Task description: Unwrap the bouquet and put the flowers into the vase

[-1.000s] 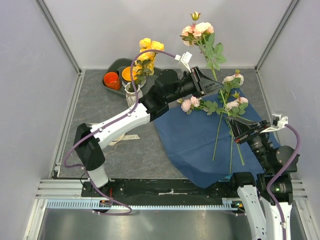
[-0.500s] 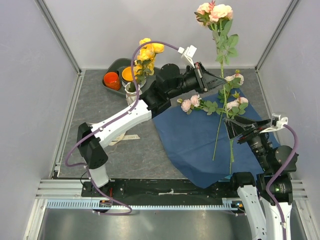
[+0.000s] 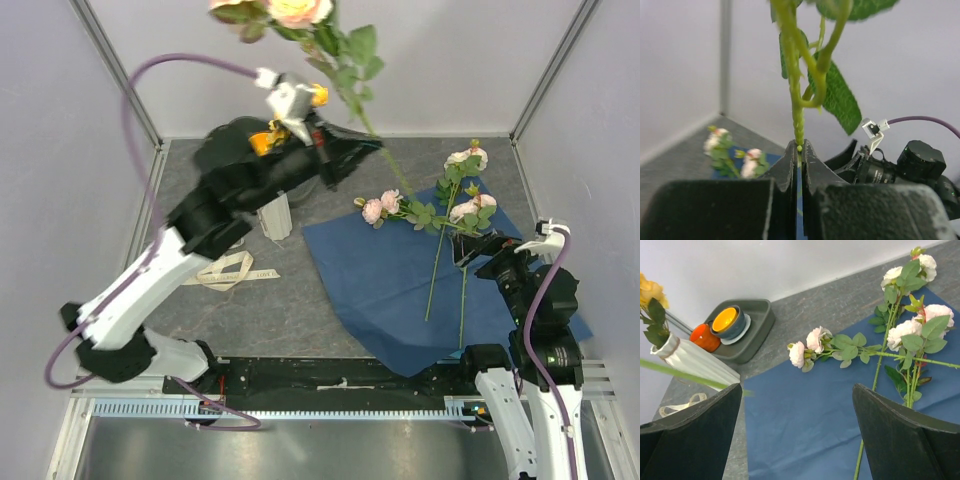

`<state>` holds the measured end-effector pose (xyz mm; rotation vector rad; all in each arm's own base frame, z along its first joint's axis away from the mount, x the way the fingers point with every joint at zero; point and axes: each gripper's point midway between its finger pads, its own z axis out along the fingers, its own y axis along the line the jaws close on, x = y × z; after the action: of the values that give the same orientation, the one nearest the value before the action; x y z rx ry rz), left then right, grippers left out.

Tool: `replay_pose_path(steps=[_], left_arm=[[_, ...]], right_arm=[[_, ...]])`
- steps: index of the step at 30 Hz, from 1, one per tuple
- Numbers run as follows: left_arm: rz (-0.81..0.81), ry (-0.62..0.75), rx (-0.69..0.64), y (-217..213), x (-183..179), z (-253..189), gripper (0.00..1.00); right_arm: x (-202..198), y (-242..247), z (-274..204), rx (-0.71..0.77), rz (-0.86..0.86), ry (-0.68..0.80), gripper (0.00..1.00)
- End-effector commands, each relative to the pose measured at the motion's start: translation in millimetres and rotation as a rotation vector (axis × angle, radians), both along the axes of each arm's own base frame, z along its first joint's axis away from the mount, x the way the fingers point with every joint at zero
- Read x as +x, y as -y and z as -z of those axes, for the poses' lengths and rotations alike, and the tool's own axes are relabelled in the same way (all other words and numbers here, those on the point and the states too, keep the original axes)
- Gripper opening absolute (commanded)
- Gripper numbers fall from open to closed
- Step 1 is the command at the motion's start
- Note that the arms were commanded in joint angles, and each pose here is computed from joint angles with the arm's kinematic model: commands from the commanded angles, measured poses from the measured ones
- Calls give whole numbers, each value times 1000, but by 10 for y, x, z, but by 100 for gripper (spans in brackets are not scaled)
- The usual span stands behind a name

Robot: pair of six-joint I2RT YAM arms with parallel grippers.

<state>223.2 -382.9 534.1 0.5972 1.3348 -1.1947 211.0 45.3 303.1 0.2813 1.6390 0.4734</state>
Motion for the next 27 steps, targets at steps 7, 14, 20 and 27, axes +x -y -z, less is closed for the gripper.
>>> replay_pose_path(steps=[7,14,20,27], left_arm=[[-795,328,201,-1869,447,-289,2],[-977,256,231,-2415,891,-61,2],[-988,237,251,-2484,971,2,2],[-889,182,250,-2362,871,-47,2]], right_arm=[[153,40,211,-14,24,-75,98],[181,30,255,-5,22,-87,98],[179,46,325,-16,29,-101,98],[228,46,428,-16,30,-126,98]])
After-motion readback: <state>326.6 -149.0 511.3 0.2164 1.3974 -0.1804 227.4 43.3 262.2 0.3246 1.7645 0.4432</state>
